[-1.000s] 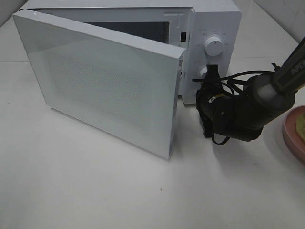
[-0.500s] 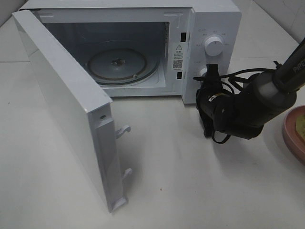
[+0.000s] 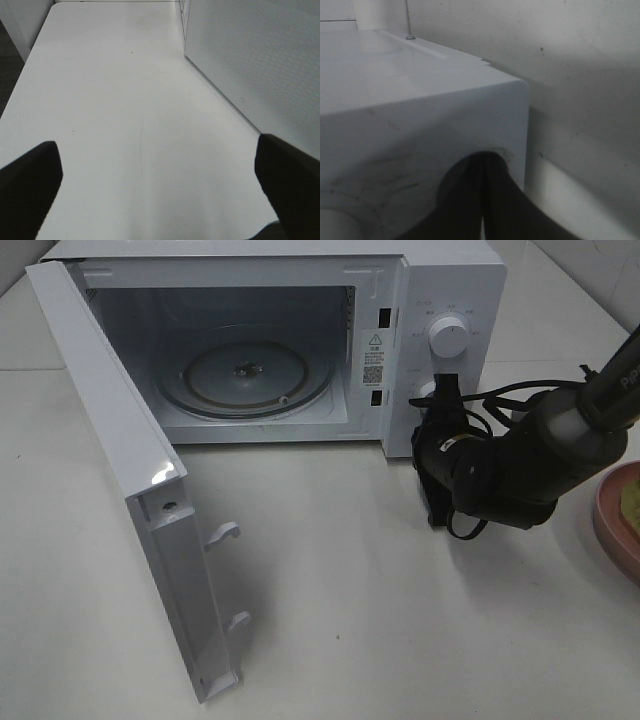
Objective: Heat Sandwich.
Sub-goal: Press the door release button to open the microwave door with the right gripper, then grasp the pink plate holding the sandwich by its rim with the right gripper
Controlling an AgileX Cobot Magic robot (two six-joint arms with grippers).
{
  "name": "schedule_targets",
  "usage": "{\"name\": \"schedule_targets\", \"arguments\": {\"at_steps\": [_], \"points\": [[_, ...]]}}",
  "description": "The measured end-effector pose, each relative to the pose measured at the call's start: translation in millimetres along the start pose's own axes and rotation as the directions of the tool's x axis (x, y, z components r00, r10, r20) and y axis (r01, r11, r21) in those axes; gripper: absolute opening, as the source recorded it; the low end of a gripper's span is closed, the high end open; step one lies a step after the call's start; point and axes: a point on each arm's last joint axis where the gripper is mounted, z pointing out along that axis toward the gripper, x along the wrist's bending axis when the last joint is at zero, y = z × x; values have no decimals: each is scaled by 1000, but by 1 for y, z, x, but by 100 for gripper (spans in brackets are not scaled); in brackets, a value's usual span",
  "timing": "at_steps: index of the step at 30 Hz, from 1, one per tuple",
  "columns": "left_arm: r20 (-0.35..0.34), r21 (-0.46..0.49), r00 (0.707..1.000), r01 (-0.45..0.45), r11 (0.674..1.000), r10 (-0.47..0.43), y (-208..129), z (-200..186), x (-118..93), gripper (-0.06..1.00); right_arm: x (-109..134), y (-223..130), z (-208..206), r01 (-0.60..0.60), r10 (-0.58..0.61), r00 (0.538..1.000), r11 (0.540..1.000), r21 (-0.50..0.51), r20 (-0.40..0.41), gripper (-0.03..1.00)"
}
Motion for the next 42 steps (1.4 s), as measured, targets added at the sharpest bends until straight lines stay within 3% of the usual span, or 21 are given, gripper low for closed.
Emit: {"name": "schedule_targets", "arguments": {"at_steps": [21,30,35,37,38,40,42], "points": [[-1,0,1000,0,1000,0,0,0,0,99,5,10,-40,69,-66,997,994,88,-33,1],[-1,0,1000,0,1000,0,0,0,0,99,0,16,-71,190,-198,979,971,146,44,1],[-1,0,1000,0,1000,0,0,0,0,99,-2,15,-86,335,-372,919,910,243,128,1],[-1,0,1000,0,1000,0,0,0,0,99,-4,14,-93,386,-446,880,873,296,166,2],[-1,0,1000,0,1000,0,0,0,0,99,-3,14,-100,434,-512,839,834,342,183,2],[-1,0,1000,0,1000,0,0,0,0,99,-3,14,-103,451,-537,822,817,360,190,2],[-1,0,1000,0,1000,0,0,0,0,99,-2,14,-110,492,-598,777,771,405,196,3]]}}
